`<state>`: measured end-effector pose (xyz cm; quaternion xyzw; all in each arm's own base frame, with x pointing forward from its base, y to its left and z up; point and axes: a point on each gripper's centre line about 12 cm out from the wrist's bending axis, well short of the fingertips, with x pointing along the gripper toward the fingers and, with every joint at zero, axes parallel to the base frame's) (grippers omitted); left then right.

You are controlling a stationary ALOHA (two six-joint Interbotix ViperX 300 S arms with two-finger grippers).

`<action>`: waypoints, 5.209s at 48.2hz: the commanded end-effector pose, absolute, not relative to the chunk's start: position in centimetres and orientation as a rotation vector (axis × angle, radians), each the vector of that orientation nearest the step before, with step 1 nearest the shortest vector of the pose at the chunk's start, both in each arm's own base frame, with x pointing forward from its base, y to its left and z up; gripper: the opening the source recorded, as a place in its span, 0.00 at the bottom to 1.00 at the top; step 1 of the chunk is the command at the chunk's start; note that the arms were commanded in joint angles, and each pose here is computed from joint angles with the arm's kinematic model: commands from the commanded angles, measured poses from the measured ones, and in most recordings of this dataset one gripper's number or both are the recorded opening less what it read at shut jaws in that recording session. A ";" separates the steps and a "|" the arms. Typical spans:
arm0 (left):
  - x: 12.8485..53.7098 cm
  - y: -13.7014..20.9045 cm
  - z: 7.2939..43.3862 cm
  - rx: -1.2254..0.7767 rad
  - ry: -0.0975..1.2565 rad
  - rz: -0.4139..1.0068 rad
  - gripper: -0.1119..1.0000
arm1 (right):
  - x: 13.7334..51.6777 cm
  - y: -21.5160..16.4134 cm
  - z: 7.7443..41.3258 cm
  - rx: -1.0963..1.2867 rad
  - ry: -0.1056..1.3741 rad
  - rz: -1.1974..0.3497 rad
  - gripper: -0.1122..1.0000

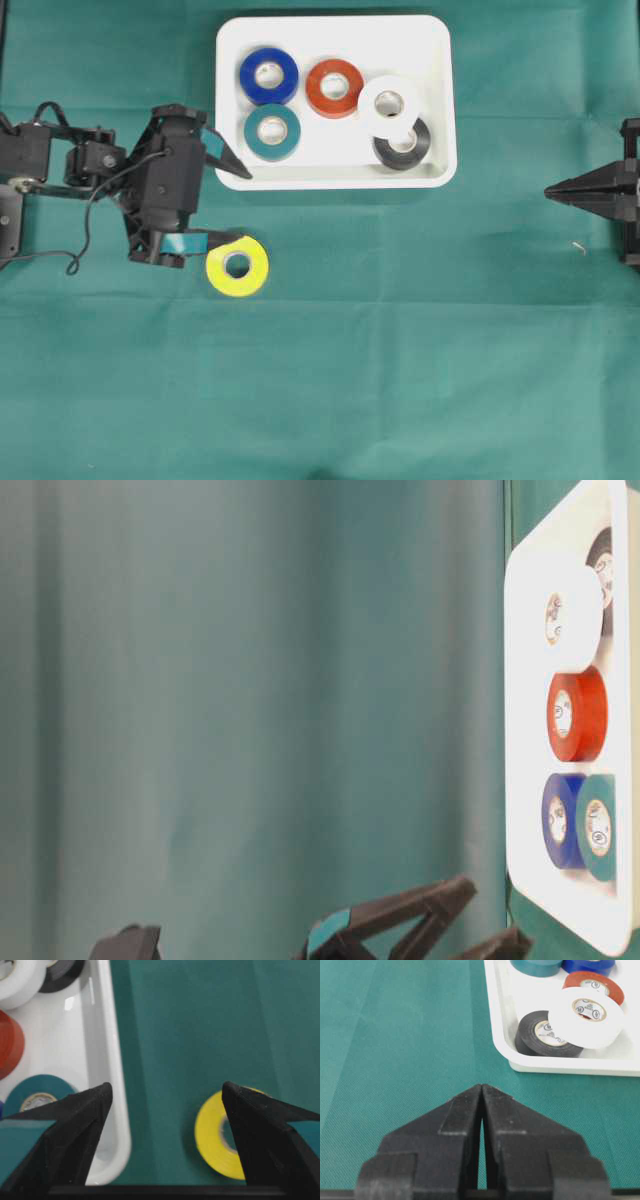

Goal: Put the tape into the white case with the left arm.
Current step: 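Move the left gripper over the yellow tape and grasp it, then carry the yellow tape with the left gripper into the tray center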

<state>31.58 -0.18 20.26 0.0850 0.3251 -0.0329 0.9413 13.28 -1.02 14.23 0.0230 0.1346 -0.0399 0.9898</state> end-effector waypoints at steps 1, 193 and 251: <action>31.2 -0.7 21.3 0.171 0.619 -0.076 0.91 | 13.5 -1.0 14.7 0.043 0.253 -0.080 0.02; 37.4 -0.3 18.1 0.141 0.769 -0.066 0.33 | 13.5 -1.0 14.7 0.043 0.255 -0.080 0.02; 44.0 6.9 16.0 0.317 0.794 -0.013 0.33 | 13.5 -1.0 14.7 0.044 0.255 -0.080 0.02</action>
